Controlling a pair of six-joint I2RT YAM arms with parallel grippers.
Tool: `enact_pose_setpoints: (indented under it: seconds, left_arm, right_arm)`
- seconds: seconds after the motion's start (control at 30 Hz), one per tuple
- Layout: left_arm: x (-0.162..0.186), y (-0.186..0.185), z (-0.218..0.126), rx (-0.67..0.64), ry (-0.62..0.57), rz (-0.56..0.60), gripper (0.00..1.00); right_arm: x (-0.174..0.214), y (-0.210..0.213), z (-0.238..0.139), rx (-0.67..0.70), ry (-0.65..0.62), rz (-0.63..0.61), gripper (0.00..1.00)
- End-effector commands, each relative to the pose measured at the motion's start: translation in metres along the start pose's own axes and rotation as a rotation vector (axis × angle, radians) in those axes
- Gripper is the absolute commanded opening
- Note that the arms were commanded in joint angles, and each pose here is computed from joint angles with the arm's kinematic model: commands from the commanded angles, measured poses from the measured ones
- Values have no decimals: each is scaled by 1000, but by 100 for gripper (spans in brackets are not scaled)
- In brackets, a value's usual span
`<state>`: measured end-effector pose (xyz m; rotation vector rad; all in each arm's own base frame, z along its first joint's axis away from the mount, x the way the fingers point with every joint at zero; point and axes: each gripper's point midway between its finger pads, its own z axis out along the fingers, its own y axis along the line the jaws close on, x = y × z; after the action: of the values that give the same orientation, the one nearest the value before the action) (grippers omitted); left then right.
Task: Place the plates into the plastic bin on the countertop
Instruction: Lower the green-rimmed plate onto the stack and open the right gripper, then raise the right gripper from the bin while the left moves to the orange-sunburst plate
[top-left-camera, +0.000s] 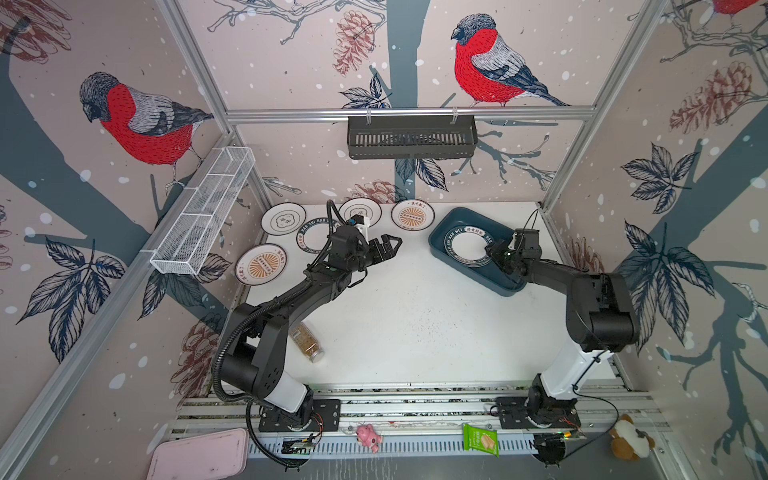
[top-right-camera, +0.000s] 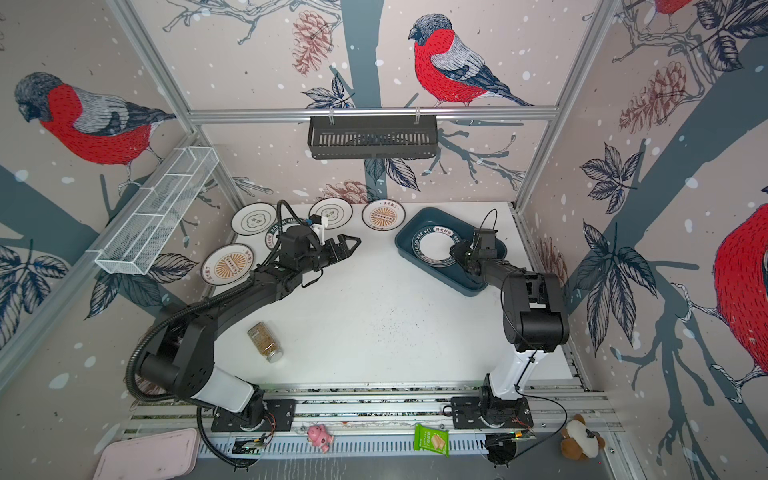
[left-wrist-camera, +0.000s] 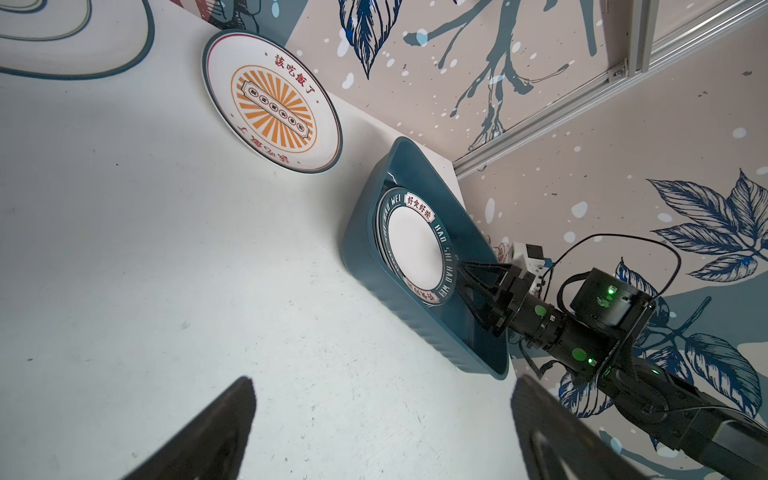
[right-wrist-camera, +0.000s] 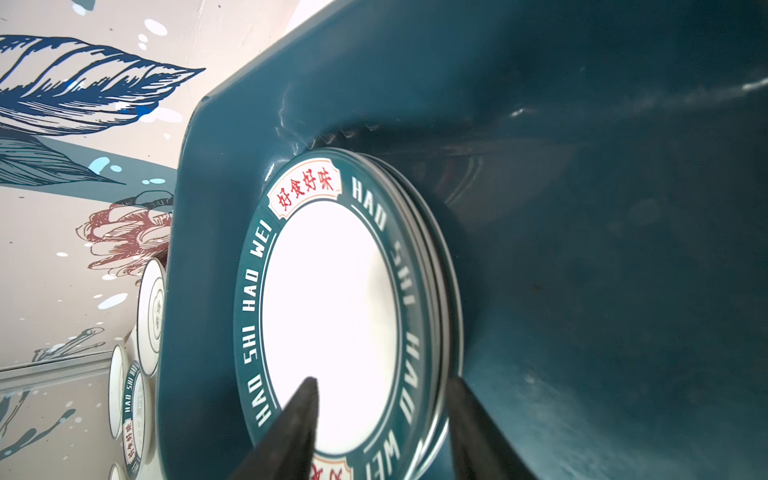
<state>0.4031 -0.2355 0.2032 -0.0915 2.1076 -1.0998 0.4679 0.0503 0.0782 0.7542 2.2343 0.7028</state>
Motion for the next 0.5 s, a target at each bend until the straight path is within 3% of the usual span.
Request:
enact_pose_setpoints:
  seconds: [0.0, 0.23, 0.47]
  left_arm:
    - [-7, -6, -6, 16, -33, 20, 96]
    - [-14, 7, -21, -19, -72, 4, 96]
    - [-21, 43, -48, -139, -147, -43, 96]
  right_arm:
    - [-3, 1, -4, 13, -14, -21, 59]
    - [-7, 12, -14, -10, -24, -45, 72]
    - [-18, 39, -38, -79, -77, -88, 77]
